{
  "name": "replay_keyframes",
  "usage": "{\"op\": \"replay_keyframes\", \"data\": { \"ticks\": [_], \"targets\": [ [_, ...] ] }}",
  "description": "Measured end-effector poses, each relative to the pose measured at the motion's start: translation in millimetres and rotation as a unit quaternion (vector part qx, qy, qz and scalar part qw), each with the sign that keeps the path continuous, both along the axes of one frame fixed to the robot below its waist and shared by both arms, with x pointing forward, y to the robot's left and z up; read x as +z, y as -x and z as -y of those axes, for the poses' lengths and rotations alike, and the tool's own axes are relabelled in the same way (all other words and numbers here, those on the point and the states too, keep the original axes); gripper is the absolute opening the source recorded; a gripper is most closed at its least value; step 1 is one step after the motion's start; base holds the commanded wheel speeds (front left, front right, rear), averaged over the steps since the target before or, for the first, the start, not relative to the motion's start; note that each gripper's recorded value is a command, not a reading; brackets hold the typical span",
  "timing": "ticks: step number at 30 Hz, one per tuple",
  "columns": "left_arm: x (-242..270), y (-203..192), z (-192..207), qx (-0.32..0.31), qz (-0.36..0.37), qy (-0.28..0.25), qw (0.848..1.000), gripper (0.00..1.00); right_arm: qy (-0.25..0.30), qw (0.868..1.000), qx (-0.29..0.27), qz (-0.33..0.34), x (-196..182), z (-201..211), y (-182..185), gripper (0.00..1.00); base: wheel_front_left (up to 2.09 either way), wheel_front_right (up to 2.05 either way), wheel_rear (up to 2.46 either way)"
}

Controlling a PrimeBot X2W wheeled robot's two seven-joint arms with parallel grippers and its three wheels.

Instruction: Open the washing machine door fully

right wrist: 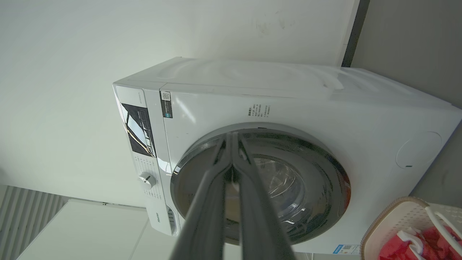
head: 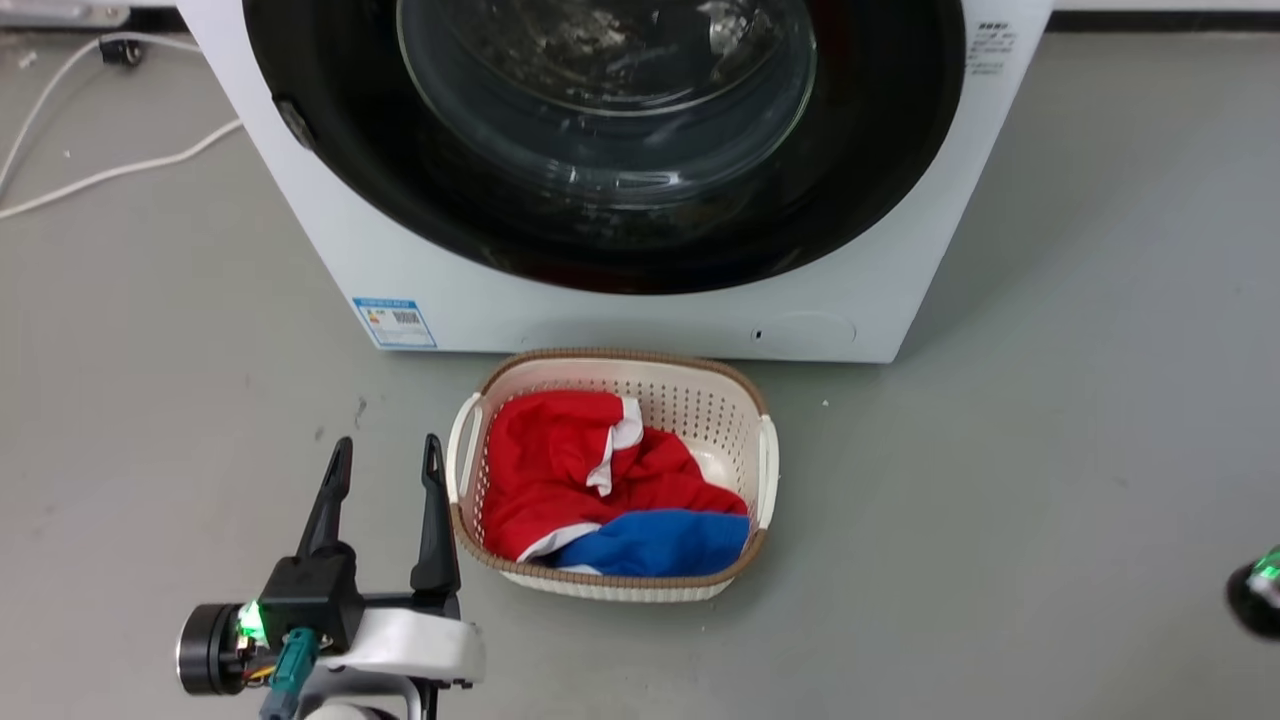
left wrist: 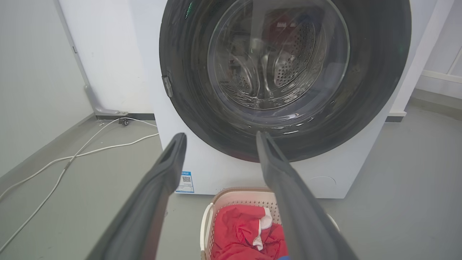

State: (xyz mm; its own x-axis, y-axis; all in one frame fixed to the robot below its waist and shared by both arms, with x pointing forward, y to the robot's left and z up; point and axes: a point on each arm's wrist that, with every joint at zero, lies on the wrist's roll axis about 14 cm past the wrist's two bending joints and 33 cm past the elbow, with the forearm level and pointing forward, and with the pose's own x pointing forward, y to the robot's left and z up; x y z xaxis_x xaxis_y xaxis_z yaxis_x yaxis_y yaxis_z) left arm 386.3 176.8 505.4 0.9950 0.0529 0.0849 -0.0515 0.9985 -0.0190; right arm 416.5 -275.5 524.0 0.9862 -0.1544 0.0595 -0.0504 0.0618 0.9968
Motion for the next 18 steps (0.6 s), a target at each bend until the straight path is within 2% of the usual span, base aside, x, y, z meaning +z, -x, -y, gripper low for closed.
{"op": "replay_keyframes", "data": {
  "ticks": [9,18],
  "targets": [
    [-8.6,-28.7,-4.8,0.005,-0.005,-0.014,1.0,1.0,0.043,0.998,0.018,0.041,32.9,21.3,-84.8,0.0,0.0,0.0,0.0],
    [-27.2,-48.9,-9.7,0.009,-0.023,-0.02,1.0,1.0,0.085,0.989,0.111,0.044,38.5,-12.0,-167.0,0.0,0.0,0.0,0.0]
  ]
}}
